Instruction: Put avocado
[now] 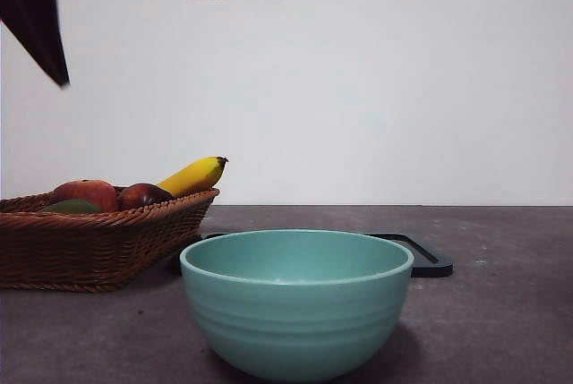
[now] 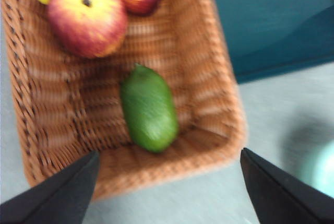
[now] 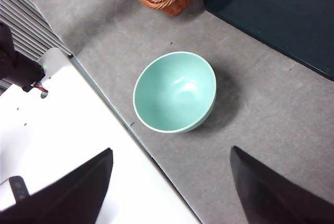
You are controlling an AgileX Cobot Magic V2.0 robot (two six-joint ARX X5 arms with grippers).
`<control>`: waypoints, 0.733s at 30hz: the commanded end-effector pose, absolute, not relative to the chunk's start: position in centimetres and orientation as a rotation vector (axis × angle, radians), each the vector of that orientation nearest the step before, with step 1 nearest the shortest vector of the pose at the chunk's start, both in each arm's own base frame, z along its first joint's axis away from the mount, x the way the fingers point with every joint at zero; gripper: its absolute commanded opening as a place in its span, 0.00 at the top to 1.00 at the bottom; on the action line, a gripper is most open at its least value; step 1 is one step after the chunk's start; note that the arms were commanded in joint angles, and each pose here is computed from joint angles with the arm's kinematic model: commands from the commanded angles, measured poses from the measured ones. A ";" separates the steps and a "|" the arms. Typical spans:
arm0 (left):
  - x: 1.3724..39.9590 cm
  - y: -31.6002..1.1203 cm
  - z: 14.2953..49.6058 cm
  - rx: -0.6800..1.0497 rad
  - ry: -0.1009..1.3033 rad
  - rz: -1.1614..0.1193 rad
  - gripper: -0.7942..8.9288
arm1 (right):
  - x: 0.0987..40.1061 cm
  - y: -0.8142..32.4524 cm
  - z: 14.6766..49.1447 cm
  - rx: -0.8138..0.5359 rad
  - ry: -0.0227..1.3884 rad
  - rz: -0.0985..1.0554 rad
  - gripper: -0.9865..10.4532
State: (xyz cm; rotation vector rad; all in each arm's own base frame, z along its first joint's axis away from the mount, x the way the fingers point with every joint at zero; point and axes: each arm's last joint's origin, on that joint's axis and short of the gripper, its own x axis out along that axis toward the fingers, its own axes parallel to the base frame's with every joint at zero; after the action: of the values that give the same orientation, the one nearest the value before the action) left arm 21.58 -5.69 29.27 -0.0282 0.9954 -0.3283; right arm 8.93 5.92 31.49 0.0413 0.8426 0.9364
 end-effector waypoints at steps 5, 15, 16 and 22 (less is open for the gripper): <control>25.2 -7.4 27.4 0.035 1.036 -0.294 0.47 | 9.0 6.0 32.0 0.042 0.824 0.946 0.60; 28.4 -8.6 23.1 0.084 1.126 -0.259 0.47 | 9.0 6.0 32.0 0.058 0.834 0.938 0.60; 28.6 -8.7 22.8 0.085 1.132 -0.259 0.47 | 9.0 6.0 32.0 0.058 0.834 0.938 0.60; 29.5 -9.0 20.9 0.093 1.173 -0.258 0.47 | 9.0 6.0 32.0 0.058 0.833 0.938 0.60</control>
State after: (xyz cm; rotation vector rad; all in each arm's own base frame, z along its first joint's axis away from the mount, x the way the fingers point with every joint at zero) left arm 28.99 -8.69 20.86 0.0815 1.1832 -0.2521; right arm 8.93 5.92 31.49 0.0506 0.8476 0.9320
